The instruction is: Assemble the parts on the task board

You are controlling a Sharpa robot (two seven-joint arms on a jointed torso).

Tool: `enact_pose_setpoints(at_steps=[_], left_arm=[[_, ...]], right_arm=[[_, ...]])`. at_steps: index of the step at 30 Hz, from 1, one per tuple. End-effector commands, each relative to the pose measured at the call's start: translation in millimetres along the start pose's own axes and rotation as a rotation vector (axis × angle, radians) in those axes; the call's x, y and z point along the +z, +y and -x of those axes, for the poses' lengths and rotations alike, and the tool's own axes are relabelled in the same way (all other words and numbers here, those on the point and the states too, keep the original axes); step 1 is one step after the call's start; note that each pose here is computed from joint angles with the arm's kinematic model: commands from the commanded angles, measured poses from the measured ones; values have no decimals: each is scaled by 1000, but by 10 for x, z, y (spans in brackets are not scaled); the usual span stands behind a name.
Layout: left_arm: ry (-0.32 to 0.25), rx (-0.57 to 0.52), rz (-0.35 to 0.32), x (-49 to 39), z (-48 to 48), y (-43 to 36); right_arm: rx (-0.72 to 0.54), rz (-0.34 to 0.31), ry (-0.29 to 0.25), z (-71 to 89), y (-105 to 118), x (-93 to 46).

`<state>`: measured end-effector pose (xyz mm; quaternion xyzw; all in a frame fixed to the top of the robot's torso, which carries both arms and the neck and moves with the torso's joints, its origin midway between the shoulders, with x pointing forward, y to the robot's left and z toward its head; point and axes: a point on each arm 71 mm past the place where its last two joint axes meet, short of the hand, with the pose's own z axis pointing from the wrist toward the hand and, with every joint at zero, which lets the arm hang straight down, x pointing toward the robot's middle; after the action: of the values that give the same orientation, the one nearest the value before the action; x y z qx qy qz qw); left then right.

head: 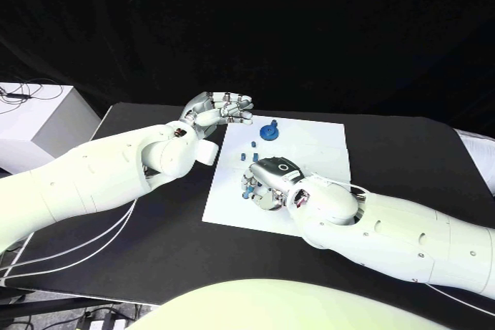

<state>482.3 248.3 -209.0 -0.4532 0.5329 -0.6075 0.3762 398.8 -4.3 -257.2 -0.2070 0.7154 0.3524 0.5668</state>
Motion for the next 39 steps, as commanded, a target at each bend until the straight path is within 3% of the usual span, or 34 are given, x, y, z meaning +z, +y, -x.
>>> enact_pose_setpoints(at_steps=[1, 31, 39], left_arm=[[18, -4, -10, 1, -25, -11], [24, -7, -8, 12, -43, -3], [29, -6, -5, 12, -42, 0]], right_arm=[[-16, 9, 8, -12, 17, 3], [-46, 13, 74, -122, 23, 65], [-36, 11, 70, -133, 0, 48]])
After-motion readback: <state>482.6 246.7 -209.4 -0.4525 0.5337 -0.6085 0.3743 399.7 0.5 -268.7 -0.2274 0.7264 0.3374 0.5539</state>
